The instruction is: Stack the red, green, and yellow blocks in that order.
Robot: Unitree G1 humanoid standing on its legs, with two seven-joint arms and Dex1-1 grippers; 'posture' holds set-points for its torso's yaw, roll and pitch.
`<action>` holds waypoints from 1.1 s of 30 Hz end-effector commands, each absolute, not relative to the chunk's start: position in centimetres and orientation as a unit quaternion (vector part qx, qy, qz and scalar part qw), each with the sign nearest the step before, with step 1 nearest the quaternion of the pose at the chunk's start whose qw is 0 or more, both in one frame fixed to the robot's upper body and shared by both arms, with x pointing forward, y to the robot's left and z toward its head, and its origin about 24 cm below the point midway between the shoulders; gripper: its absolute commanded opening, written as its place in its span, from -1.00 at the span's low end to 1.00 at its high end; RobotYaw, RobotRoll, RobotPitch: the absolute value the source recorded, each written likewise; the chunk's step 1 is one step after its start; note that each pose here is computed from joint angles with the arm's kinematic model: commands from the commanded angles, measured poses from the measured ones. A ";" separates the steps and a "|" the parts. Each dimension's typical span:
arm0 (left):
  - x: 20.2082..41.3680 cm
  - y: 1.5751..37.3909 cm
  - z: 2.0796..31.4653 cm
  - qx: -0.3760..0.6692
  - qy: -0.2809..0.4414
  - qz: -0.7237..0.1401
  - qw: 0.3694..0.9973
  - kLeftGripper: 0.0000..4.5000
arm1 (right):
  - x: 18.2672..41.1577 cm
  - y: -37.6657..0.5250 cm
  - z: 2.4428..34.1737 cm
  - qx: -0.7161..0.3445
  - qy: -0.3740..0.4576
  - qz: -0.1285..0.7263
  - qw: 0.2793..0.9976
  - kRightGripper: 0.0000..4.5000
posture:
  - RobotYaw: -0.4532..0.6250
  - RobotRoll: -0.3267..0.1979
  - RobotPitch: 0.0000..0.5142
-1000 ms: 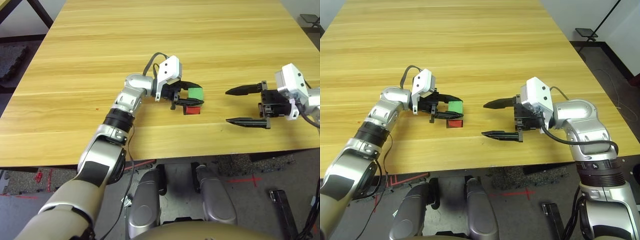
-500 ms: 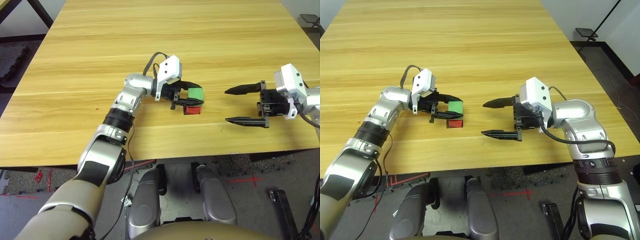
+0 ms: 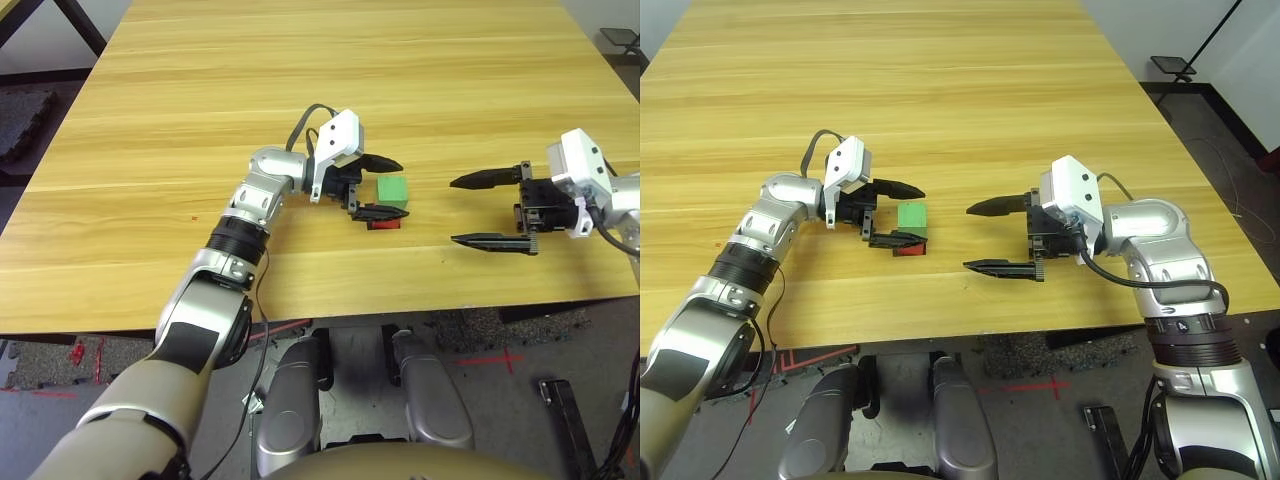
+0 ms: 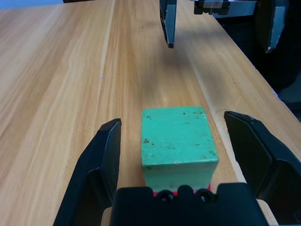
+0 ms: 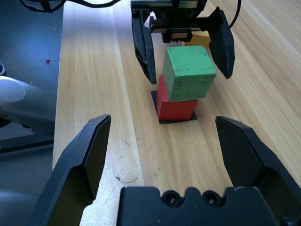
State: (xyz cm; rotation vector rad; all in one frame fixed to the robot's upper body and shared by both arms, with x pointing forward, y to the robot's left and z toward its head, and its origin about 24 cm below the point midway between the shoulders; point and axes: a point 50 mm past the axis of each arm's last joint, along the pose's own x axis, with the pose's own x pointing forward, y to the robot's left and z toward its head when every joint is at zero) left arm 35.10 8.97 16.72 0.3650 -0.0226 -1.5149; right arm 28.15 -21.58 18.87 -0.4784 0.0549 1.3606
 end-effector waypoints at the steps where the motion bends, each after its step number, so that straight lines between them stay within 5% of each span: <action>1: 35.1 9.6 17.2 0.164 -0.007 -0.684 0.711 0.98 | 28.2 -21.4 18.7 -0.223 0.029 0.628 0.745 1.00 | 0.11 0.42 -0.07; 25: 36.4 14.0 19.6 0.182 -0.001 -0.644 0.743 0.98 | 28.7 -20.9 18.3 -0.220 0.028 0.637 0.738 1.00 | 0.16 0.41 -0.09; 33: 38.3 16.3 19.8 0.202 -0.005 -0.535 0.820 0.98 | 28.7 -21.1 18.5 -0.222 0.028 0.633 0.741 1.00 | 0.15 0.39 -0.10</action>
